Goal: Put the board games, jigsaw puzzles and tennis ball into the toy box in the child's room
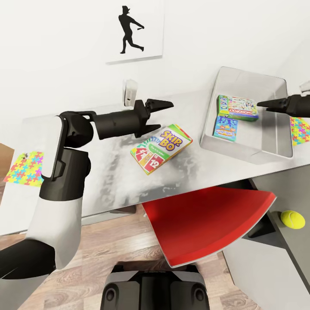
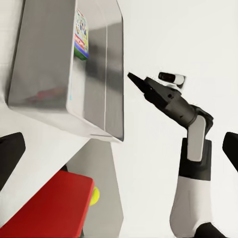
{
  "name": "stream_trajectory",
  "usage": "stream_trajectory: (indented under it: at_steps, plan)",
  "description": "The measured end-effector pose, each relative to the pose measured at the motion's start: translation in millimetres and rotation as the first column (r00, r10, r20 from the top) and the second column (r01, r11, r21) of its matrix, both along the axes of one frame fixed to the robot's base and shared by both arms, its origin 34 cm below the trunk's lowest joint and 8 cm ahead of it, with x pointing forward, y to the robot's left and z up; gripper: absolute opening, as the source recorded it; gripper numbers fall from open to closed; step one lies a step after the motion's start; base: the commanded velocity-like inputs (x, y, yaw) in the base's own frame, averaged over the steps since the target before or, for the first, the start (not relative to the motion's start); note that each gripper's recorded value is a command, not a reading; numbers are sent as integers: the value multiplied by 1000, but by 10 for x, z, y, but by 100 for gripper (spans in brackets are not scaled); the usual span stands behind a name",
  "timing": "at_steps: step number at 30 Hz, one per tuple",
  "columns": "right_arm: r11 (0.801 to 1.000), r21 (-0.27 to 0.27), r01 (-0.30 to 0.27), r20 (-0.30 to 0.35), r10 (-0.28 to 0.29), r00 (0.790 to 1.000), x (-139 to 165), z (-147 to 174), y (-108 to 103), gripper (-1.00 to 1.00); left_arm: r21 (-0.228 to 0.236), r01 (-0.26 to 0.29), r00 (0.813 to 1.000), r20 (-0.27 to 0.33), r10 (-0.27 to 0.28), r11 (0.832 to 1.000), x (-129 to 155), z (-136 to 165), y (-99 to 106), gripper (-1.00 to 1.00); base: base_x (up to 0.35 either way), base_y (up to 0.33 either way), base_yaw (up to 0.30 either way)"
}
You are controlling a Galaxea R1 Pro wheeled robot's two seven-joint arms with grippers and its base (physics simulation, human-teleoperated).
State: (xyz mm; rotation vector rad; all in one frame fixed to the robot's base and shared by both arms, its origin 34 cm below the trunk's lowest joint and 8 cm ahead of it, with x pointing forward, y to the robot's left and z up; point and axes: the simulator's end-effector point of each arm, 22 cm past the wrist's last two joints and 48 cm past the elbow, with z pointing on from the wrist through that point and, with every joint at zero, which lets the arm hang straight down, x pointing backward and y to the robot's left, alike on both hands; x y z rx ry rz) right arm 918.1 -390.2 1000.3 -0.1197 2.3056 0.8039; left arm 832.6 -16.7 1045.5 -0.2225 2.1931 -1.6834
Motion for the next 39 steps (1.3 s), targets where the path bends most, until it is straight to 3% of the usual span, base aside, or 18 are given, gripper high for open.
stream_trajectory:
  at_steps: [7,8,13,21,39]
  plan:
    - [1000,-1,-30,82,30,996,-180,231,37,100,51,7,1000,-17,-6,999,-39,-134,-17,100,0,0,0]
    - [999,1,-32,137,32,990,-286,391,19,100,75,14,999,-29,-12,997,-81,-219,-31,100,0,0,0]
    - [999,-19,-44,197,47,979,-446,544,46,100,82,18,999,-51,-14,996,-137,-316,-32,100,0,0,0]
    - [998,-38,-47,244,55,968,-615,661,50,100,78,20,997,-70,-15,997,-188,-385,-34,100,0,0,0]
    - [997,-62,-53,259,67,964,-832,721,70,100,81,19,998,-64,-14,997,-228,-314,-24,100,0,0,0]
